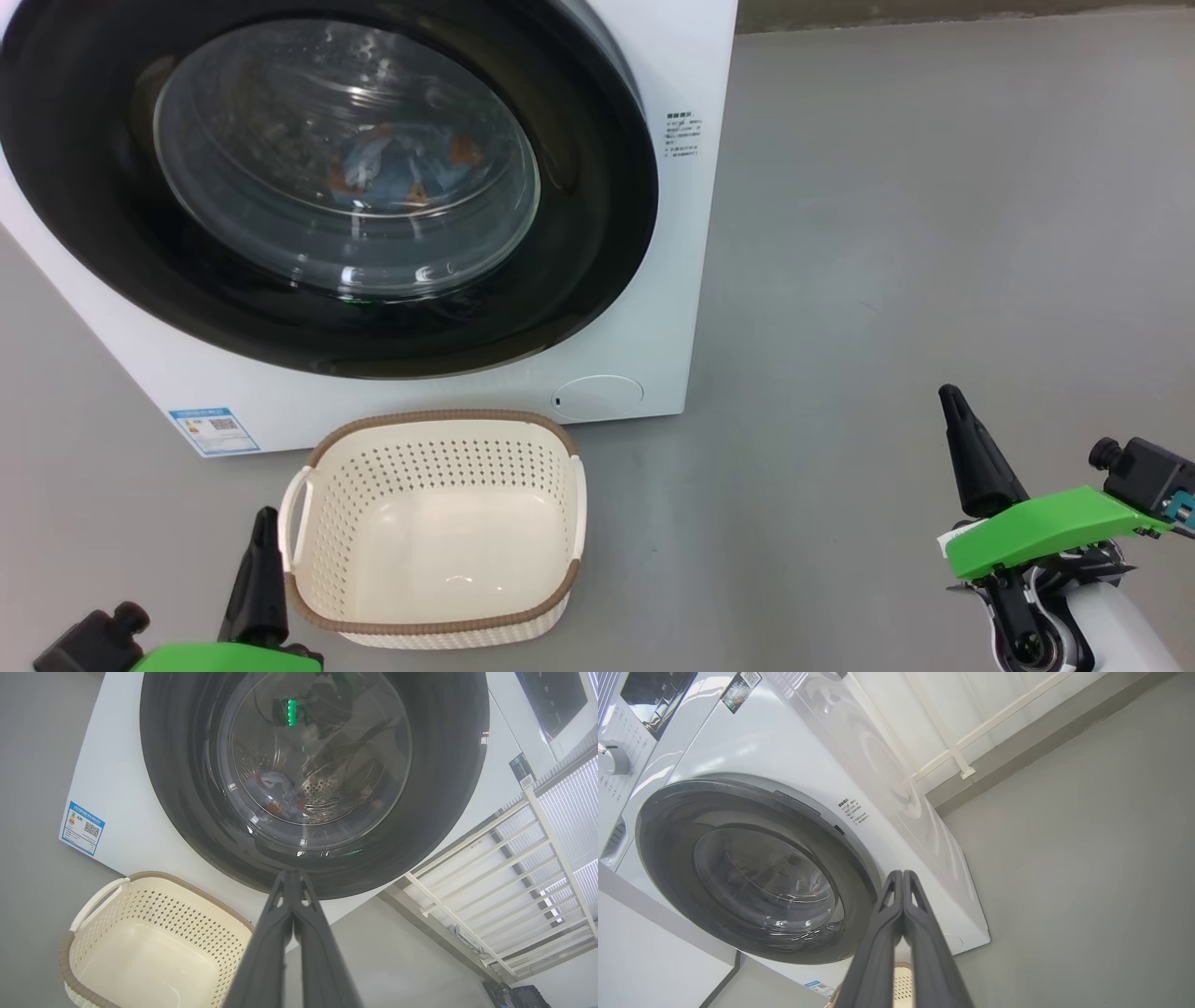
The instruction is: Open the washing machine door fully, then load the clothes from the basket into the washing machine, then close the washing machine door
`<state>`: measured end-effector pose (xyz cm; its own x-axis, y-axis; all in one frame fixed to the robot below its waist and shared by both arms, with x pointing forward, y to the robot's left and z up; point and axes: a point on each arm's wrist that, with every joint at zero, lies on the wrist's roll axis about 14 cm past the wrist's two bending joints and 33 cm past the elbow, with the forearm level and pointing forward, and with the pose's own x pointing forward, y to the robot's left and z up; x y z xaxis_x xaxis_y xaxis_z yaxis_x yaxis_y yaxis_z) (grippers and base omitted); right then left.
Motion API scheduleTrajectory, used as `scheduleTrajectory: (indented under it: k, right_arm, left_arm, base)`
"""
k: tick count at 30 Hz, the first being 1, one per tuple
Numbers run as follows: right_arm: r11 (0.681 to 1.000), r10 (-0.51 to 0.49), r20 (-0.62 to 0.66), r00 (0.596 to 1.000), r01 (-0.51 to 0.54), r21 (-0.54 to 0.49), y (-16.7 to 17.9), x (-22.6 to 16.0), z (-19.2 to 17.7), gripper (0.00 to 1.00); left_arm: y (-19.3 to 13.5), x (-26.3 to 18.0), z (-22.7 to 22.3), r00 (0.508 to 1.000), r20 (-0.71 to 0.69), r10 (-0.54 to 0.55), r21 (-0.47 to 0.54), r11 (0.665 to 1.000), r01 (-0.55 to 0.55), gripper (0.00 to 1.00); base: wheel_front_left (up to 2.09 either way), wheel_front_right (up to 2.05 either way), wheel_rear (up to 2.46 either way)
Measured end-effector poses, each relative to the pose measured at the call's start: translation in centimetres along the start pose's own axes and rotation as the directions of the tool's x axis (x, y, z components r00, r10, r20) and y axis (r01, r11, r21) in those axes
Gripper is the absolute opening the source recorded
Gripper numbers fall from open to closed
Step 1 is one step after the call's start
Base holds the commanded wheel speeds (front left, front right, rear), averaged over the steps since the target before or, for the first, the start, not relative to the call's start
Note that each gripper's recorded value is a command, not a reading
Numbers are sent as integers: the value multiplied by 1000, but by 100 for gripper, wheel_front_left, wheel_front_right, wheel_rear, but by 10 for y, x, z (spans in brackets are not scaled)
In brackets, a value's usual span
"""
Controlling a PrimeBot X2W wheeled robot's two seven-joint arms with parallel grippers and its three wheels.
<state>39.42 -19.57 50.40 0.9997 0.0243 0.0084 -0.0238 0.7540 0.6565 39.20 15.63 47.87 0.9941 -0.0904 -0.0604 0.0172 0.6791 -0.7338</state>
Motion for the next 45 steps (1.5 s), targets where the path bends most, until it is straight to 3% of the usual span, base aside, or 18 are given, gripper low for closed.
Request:
scheduleTrajectory:
  k: [24,45]
  right_arm:
    - [971,-41,-5,999,41,235,-5,-1,0,0]
    - [897,-63,-11,998,61,437,-10,-3,-1,0]
  left_arm:
    - [10,-5,7,999,2,42,-202,979,-41,0]
    - [15,-9,12,998,6,61,-388,920,-54,0]
  base:
    - [0,0,0]
    - [0,0,0]
